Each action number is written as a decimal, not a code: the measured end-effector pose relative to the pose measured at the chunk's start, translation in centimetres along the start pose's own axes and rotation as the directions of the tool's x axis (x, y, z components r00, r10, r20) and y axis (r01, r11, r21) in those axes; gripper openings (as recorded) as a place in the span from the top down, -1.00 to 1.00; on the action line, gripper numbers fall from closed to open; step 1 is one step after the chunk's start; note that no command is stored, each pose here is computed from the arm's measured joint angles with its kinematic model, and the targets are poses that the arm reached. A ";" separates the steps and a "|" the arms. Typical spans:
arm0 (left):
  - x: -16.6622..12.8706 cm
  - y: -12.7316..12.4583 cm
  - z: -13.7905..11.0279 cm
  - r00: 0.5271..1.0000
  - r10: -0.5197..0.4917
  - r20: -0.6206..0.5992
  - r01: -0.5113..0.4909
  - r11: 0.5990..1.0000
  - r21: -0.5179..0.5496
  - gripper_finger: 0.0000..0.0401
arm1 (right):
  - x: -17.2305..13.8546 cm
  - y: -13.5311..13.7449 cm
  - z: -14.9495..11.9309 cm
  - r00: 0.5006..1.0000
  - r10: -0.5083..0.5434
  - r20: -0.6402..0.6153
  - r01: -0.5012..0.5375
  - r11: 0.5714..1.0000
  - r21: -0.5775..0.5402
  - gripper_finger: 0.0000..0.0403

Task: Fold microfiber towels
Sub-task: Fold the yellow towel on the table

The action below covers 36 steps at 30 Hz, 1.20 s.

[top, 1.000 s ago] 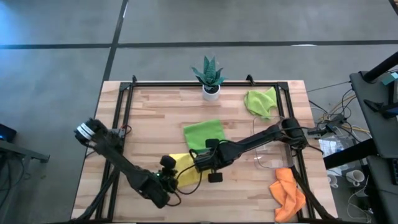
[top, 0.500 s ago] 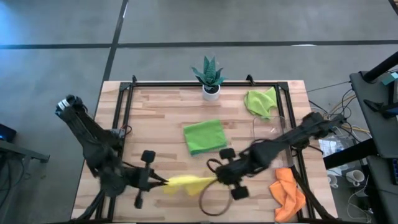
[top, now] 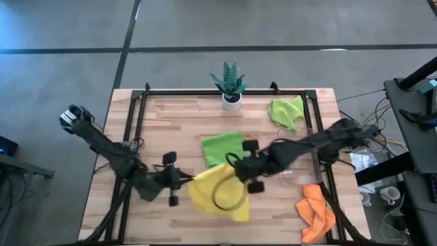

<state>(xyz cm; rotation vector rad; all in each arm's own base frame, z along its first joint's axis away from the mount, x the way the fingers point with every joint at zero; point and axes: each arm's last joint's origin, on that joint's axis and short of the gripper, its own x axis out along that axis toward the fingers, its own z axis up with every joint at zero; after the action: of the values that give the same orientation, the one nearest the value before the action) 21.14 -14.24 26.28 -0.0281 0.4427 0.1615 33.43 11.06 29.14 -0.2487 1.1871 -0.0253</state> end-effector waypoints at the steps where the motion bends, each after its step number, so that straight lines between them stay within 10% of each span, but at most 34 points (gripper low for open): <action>1: 0.8 0.3 -1.3 1.000 0.020 -0.020 -0.021 1.000 -0.009 1.00 | 1.5 -0.3 -0.1 1.000 -0.013 -0.028 0.012 1.000 -0.011 0.96; 7: 3.4 3.0 -6.9 0.990 0.118 -0.080 -0.114 0.992 0.052 1.00 | 5.8 -2.3 -1.2 0.938 -0.265 -0.222 0.234 0.960 -0.157 0.96; 14: 1.9 1.4 -2.0 0.978 -0.166 0.123 0.150 0.980 0.129 1.00 | 0.8 -1.7 -0.3 0.958 -0.228 -0.175 0.213 0.972 -0.098 0.96; 16: 0.5 0.0 0.6 0.871 -0.450 0.198 0.431 0.892 0.135 1.00 | -1.8 0.0 0.2 0.992 -0.037 -0.117 0.027 0.996 -0.086 0.96; 18: -1.3 -1.4 2.7 0.670 -0.698 0.252 0.656 0.716 0.240 1.00 | -4.4 1.8 0.7 0.990 0.140 -0.028 -0.142 0.980 -0.142 0.96; 20: -2.6 -2.1 3.7 0.587 -0.765 0.266 0.668 0.643 0.374 1.00 | -6.8 3.3 0.9 0.962 0.265 0.072 -0.231 0.924 -0.305 0.96; 22: -3.0 -0.9 3.7 0.747 -0.609 0.264 0.506 0.780 0.367 1.00 | -8.2 3.4 0.9 0.946 0.289 0.145 -0.209 0.889 -0.407 0.96; 24: -2.8 1.4 3.0 0.945 -0.216 0.244 0.156 0.957 0.244 1.00 | -8.8 1.8 1.1 0.967 0.140 0.215 -0.068 0.948 -0.312 0.96; 26: -2.1 3.2 1.4 0.985 0.079 0.155 -0.101 0.986 0.134 1.00 | -8.9 -0.1 0.9 0.980 -0.061 0.191 0.083 0.990 -0.112 0.96; 36: -2.7 -0.5 2.5 0.908 -0.329 0.258 0.289 0.940 0.182 1.00 | -8.7 1.7 -0.2 0.995 0.033 0.096 -0.026 0.997 -0.074 0.96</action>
<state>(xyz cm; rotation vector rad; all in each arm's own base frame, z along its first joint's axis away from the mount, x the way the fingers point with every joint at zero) 19.88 -15.00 29.67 0.0628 0.1549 -0.1794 29.77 13.97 36.63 -0.2930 1.0962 0.0548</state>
